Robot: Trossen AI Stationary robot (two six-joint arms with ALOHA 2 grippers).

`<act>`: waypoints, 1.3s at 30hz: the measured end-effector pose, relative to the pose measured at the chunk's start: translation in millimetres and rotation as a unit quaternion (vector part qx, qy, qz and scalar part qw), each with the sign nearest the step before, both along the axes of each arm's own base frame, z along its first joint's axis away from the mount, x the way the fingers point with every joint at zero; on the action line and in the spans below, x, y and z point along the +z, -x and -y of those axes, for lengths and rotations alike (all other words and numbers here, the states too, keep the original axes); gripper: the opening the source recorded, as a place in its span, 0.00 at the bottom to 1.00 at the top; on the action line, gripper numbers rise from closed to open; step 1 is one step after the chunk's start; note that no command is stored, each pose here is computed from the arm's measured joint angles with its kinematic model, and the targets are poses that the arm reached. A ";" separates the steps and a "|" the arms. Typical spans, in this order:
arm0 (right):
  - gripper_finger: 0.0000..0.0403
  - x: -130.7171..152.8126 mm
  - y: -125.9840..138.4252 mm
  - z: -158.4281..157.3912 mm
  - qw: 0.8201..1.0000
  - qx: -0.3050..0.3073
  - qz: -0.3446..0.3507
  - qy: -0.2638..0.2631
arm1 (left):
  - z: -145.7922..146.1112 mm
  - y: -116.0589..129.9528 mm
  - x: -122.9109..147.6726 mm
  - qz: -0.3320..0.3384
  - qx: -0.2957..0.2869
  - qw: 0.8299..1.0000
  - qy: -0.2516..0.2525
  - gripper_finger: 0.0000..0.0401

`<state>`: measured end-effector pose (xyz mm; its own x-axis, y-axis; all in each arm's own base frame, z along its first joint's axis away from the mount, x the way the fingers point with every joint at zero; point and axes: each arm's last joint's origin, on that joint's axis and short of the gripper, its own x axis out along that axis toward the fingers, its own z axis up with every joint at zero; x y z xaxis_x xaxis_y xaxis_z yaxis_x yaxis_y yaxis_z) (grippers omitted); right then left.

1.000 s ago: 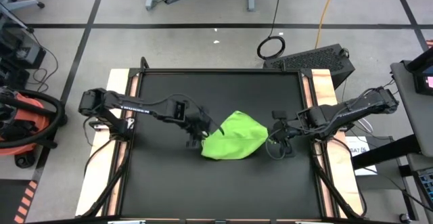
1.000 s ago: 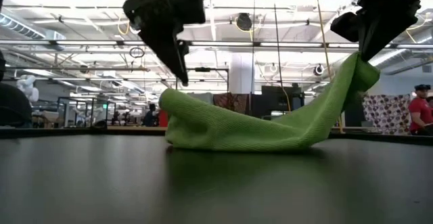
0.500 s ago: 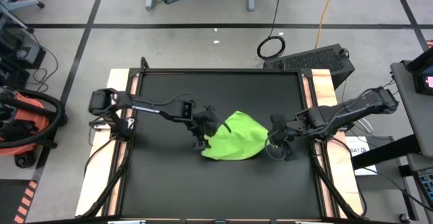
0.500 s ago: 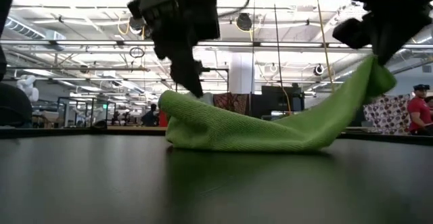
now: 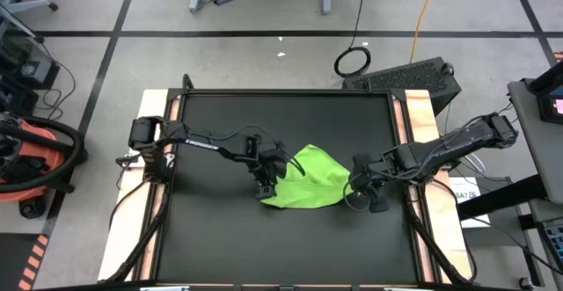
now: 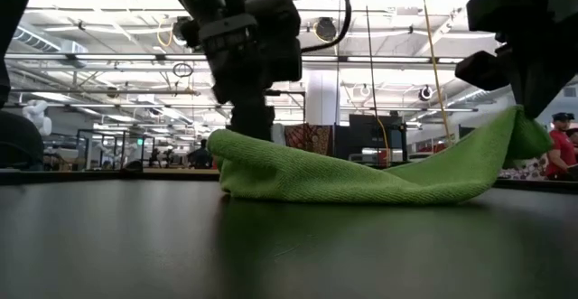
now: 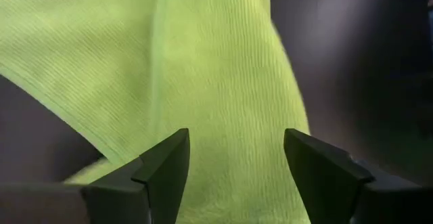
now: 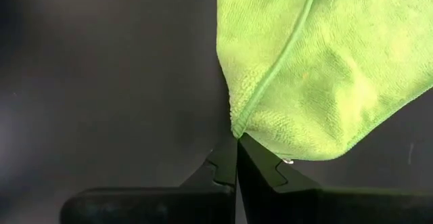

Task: Roll towel
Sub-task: Roll the green microfiber towel

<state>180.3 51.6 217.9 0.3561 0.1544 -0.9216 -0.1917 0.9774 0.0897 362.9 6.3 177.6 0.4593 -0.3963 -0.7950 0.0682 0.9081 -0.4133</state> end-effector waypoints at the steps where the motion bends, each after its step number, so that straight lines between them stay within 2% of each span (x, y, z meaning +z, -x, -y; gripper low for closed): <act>1: 0.00 -0.6 -0.1 -0.1 1.000 0.000 -0.001 0.000 | -2.2 -0.6 2.2 0.007 0.004 1.000 -0.002 0.61; 7: 0.00 -3.8 -1.9 -0.5 1.000 0.002 -0.010 0.004 | -21.7 0.0 -2.1 0.000 0.028 1.000 -0.013 0.61; 10: 0.00 -5.4 -2.8 -0.8 1.000 0.002 -0.015 0.005 | -28.6 5.2 -19.2 -0.048 0.010 0.999 -0.017 0.61; 14: 0.00 -6.1 -3.2 -0.8 1.000 -0.001 -0.017 0.007 | -28.4 6.2 -32.1 -0.069 -0.018 0.997 0.024 0.59; 17: 0.00 -6.3 -3.2 -0.4 1.000 -0.004 -0.017 0.011 | -23.2 4.8 -33.4 -0.063 -0.035 0.997 0.021 0.52; 23: 0.00 -6.1 -3.5 -0.2 1.000 -0.008 -0.015 0.015 | -19.6 -1.6 -26.4 -0.047 -0.041 0.998 0.007 0.29; 27: 0.00 -6.1 -3.5 -0.2 1.000 -0.008 -0.015 0.015 | -15.3 -6.6 -18.7 -0.033 -0.064 0.997 -0.006 0.24; 30: 0.00 -6.1 -3.5 -0.1 1.000 -0.009 -0.015 0.015 | -12.7 -9.6 -14.6 -0.028 -0.068 0.997 -0.024 0.30; 34: 0.00 -6.1 -3.5 0.1 1.000 -0.013 -0.014 0.016 | -14.1 -8.3 -13.1 -0.047 -0.060 0.995 -0.067 0.47; 37: 0.00 -6.1 -3.6 0.2 1.000 -0.015 -0.015 0.016 | -13.9 -4.3 -14.5 -0.068 -0.064 0.993 -0.069 0.59; 39: 0.02 -6.1 -3.6 0.2 1.000 -0.017 -0.015 0.015 | -13.6 -1.4 -15.3 -0.084 -0.065 0.992 -0.066 0.63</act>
<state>183.9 51.3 211.8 0.3323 0.1150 -0.9361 -0.1564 0.9855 0.0656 364.3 20.0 162.3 0.2682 -0.3301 -0.9050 0.1291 0.9433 -0.3058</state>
